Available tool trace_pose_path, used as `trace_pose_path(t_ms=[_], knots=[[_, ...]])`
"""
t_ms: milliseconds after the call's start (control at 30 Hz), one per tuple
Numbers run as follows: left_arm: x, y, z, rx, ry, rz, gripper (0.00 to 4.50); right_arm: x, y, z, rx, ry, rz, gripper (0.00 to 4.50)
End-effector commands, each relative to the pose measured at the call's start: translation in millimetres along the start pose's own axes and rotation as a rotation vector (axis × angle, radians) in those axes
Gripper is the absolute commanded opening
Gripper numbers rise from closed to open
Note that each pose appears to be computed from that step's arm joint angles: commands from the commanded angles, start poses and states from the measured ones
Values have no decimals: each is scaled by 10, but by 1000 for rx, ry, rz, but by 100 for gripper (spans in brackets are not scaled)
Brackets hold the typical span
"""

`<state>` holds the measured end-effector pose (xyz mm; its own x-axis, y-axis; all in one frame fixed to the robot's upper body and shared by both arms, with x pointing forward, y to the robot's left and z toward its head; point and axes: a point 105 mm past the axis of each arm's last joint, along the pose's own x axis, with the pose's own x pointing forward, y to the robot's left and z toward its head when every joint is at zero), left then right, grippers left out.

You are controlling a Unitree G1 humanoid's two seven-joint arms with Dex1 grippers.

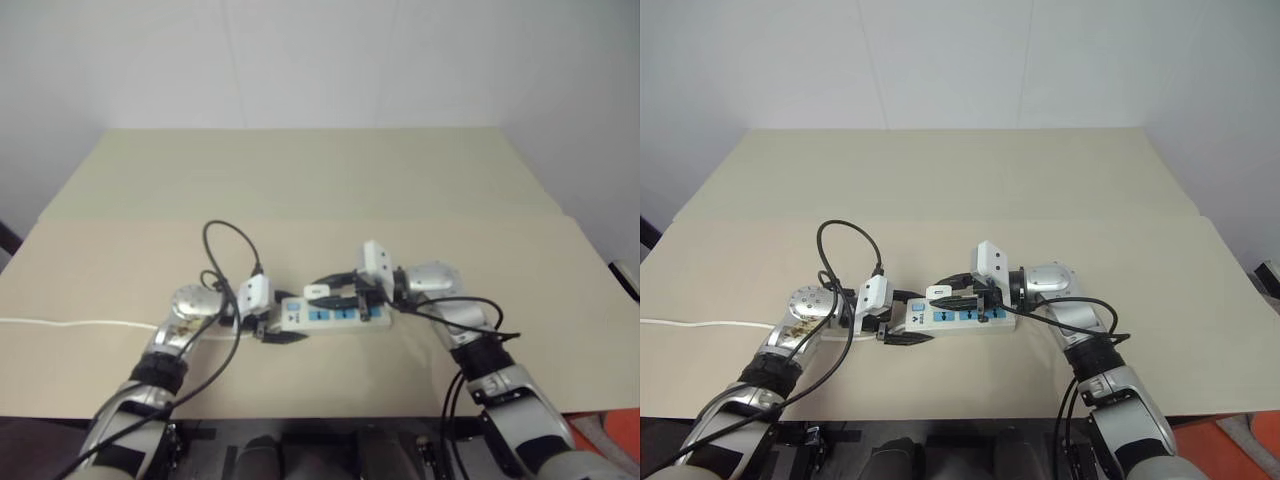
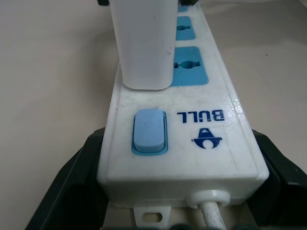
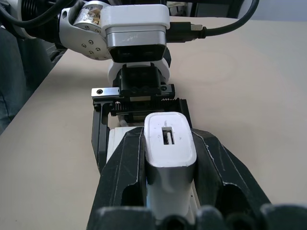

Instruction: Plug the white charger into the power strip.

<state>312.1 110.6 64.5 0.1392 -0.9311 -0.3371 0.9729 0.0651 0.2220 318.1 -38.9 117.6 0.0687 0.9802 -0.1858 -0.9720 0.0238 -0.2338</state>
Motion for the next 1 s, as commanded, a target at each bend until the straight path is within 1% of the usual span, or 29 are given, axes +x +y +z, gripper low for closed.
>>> trace_pose_path(t_ms=[33,200,367,600,800,867,1000], knots=[[33,-52,77,73,2,-51,333,-58,189,-488,139,148,30,111],[25,-41,93,80,-5,-50,333,-83,225,-543,168,154,29,111],[30,-34,101,88,-13,-47,333,0,226,-518,172,144,38,111],[56,-43,109,91,-19,-46,333,98,266,-472,127,147,82,111],[63,-43,110,91,-22,-45,333,73,266,-464,129,148,86,111],[69,-43,109,89,-23,-44,333,66,260,-461,128,145,80,183],[80,-41,112,89,-27,-42,333,66,237,-453,119,140,58,313]])
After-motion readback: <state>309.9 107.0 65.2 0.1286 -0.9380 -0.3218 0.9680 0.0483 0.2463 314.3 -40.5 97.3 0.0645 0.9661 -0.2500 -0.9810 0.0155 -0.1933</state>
